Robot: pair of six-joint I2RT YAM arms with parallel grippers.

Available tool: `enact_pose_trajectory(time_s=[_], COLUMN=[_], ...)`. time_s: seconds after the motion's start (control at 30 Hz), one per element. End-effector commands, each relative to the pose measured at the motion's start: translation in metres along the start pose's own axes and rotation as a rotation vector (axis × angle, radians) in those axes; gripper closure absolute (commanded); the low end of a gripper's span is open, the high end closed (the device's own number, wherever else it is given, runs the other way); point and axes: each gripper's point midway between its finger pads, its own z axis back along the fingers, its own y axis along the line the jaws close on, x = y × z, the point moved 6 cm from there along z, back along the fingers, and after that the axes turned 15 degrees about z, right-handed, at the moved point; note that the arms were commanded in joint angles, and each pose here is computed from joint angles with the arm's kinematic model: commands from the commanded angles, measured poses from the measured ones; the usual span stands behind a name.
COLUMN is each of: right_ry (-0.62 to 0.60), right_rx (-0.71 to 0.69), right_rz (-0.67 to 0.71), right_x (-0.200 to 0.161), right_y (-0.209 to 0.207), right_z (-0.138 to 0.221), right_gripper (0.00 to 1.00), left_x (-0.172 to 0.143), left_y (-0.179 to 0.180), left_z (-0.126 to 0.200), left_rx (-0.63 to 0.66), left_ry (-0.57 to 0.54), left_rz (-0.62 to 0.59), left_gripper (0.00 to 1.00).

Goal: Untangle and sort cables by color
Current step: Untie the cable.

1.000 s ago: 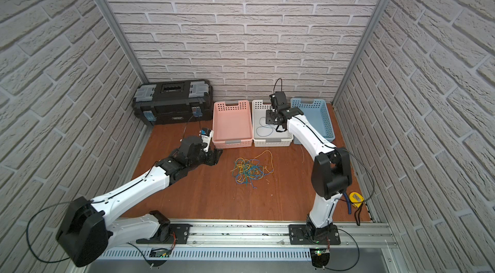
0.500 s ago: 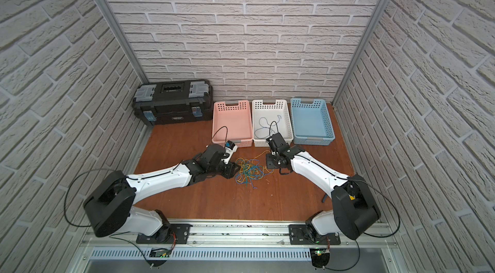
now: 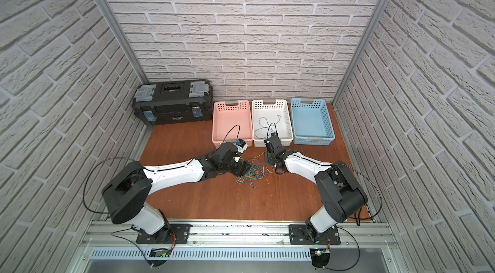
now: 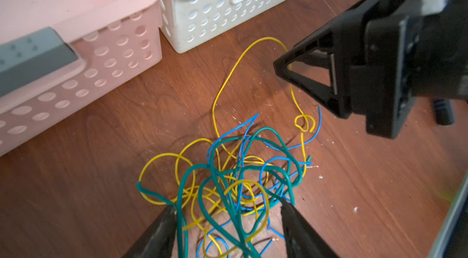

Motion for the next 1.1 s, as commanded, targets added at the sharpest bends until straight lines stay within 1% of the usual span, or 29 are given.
enact_pose_trajectory(time_s=[0.0,0.1,0.17,0.23,0.37,0.43,0.47,0.53,0.63,0.77,0.97,1.07], right_ry=[-0.063,-0.049,-0.025,-0.001,-0.018,-0.060,-0.083,-0.135,-0.190,-0.280,-0.421,-0.488], right_rx=[-0.002,0.020,-0.019,-0.068,-0.070,-0.027,-0.009,0.015,-0.016,-0.056,-0.100,-0.104], right_rz=[-0.005,0.001,-0.004,-0.002,0.019,0.037,0.047,0.068,0.064,0.037,0.007,-0.006], right_x=[0.009,0.007,0.004,0.002,0.002,0.006,0.007,0.011,0.014,0.016,0.029,0.039], right_y=[0.001,0.006,0.002,-0.003,-0.002,0.001,0.003,0.003,-0.006,-0.021,-0.040,-0.046], right_z=[-0.006,-0.016,-0.021,-0.023,-0.023,-0.018,-0.013,0.000,0.026,0.066,0.127,0.155], right_gripper=[0.61,0.66,0.69,0.70,0.72,0.84,0.89,0.97,0.97,0.97,0.97,0.97], left_x=[0.001,-0.003,-0.006,-0.009,-0.011,-0.012,-0.012,-0.016,-0.024,-0.031,-0.035,-0.037], left_y=[0.002,0.005,0.008,0.011,0.013,0.016,0.017,0.024,0.036,0.046,0.056,0.059], left_z=[-0.004,-0.009,-0.014,-0.017,-0.020,-0.021,-0.022,-0.025,-0.029,-0.031,-0.031,-0.031], left_rx=[0.026,0.033,0.042,0.057,0.069,0.083,0.090,0.128,0.192,0.230,0.262,0.276], left_ry=[-0.009,0.001,0.008,0.021,0.024,0.025,0.025,0.031,0.061,0.077,0.080,0.082], left_rz=[-0.013,-0.009,-0.007,-0.006,-0.012,-0.013,-0.015,-0.016,-0.014,0.004,0.024,0.027], left_gripper=[0.34,0.37,0.38,0.38,0.39,0.40,0.41,0.43,0.48,0.56,0.60,0.61])
